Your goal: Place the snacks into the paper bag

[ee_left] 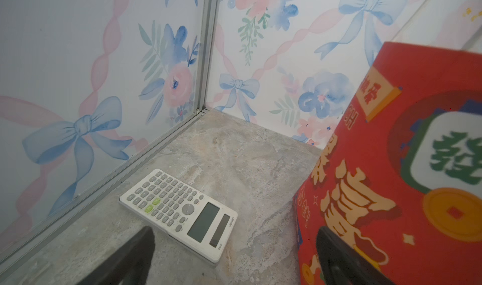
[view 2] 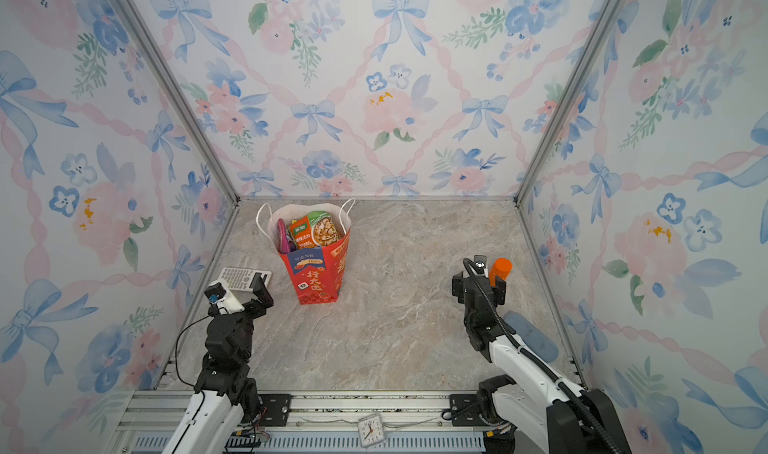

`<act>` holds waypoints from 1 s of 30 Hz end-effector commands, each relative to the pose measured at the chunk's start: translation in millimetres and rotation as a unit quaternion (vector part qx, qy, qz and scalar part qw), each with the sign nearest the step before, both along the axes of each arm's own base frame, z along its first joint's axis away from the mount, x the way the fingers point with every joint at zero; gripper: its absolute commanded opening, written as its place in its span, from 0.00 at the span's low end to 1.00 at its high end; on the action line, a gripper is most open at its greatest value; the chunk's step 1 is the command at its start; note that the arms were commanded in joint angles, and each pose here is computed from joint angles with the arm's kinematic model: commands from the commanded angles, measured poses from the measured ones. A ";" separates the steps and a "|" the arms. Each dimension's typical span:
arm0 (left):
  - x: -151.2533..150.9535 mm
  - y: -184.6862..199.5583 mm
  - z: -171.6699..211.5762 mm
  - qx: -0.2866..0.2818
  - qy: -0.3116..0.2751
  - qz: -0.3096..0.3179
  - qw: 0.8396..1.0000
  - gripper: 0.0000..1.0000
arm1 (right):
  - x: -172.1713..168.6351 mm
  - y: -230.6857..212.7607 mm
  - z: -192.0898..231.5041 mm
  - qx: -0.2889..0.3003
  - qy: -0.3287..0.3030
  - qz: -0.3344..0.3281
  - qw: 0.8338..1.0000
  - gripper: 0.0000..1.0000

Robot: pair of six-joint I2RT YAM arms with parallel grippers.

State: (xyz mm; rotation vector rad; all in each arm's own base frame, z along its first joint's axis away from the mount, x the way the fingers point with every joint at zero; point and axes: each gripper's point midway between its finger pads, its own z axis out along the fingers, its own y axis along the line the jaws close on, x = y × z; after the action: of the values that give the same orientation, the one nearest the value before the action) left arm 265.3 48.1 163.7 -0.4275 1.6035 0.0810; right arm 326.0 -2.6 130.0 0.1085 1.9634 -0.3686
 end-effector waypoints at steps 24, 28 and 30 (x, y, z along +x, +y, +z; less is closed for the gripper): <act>72.8 -7.0 -27.3 0.052 0.029 -0.117 0.991 0.98 | 53.0 1.6 -19.8 0.015 -0.110 0.050 0.993 0.97; 80.7 -11.2 -28.2 0.047 0.029 -0.132 0.990 0.98 | 54.4 1.1 -20.4 0.010 -0.099 0.042 0.994 0.97; 82.9 -13.0 -31.6 0.041 0.029 -0.137 0.989 0.98 | 53.7 0.3 -21.9 0.011 -0.095 0.039 0.995 0.97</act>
State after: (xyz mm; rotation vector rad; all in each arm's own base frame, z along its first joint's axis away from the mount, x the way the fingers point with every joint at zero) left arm 339.9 41.5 116.6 -0.1915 1.7549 -0.0260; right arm 376.5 -2.4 100.8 0.0449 1.8107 -0.2930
